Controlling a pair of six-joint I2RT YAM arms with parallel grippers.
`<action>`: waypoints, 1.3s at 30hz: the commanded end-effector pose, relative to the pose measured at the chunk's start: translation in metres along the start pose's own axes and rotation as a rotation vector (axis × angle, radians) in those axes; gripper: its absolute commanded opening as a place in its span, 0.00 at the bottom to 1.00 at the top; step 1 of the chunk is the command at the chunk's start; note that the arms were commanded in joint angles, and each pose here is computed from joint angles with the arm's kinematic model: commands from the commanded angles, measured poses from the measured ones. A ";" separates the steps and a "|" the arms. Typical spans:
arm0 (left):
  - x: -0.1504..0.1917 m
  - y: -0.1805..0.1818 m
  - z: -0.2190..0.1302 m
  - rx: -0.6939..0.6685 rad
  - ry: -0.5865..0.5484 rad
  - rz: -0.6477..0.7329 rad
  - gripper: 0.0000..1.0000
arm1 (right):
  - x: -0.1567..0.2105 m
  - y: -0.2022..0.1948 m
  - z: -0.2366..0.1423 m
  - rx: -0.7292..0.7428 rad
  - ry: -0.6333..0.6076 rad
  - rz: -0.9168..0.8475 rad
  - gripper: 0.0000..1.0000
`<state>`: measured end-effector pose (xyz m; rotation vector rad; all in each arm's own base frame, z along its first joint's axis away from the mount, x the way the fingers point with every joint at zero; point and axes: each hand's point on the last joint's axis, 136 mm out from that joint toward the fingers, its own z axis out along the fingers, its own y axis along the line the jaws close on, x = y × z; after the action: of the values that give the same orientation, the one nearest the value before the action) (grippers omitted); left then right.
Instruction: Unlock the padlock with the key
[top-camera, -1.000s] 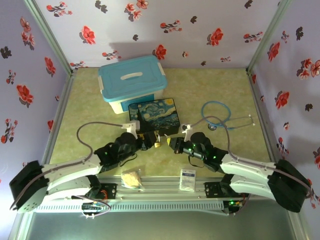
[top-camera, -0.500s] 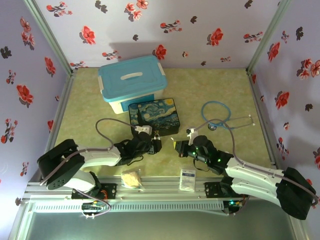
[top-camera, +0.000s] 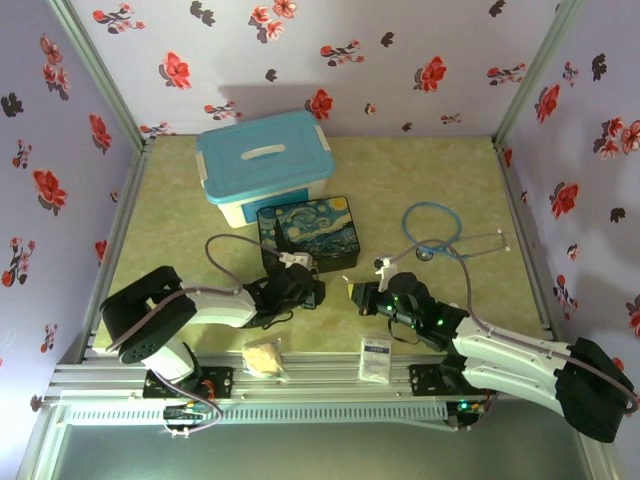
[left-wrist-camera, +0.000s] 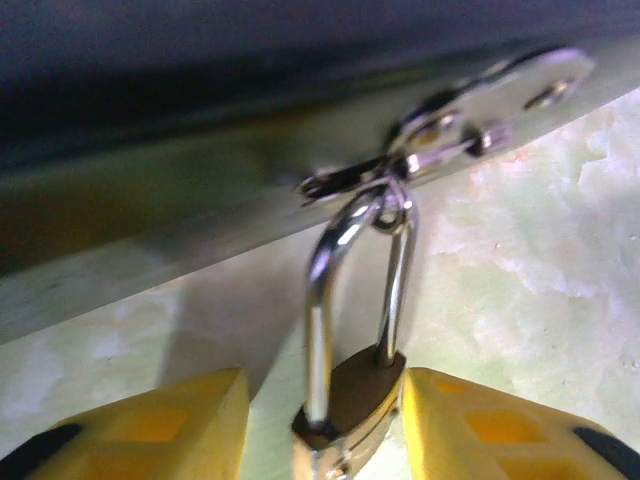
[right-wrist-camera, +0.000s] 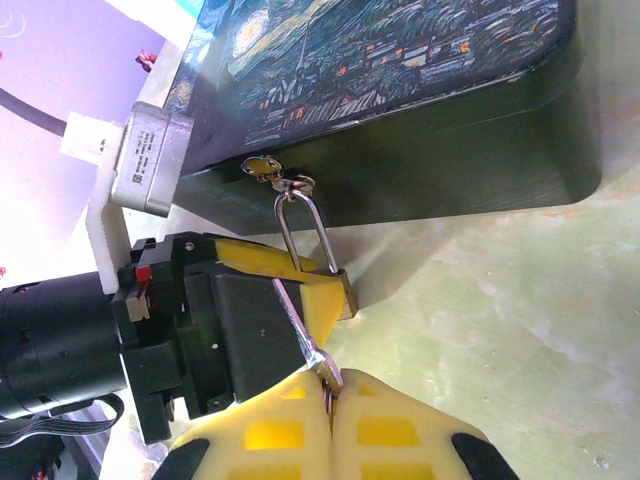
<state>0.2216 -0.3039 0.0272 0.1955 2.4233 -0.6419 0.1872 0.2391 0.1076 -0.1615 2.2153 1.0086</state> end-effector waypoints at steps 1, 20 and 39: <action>0.009 -0.011 0.010 0.030 0.021 0.010 0.43 | -0.001 -0.007 0.000 0.025 -0.014 -0.015 0.00; -0.004 -0.021 -0.002 0.129 -0.055 -0.173 0.22 | 0.010 -0.010 0.012 0.026 0.018 0.016 0.00; -0.026 -0.034 -0.025 0.359 -0.179 -0.487 0.08 | 0.036 -0.002 0.048 -0.061 0.106 0.280 0.00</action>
<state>0.2133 -0.3115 0.0445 -0.2357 2.2806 -1.1011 0.1872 0.2639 0.0466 0.0364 2.4003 1.1042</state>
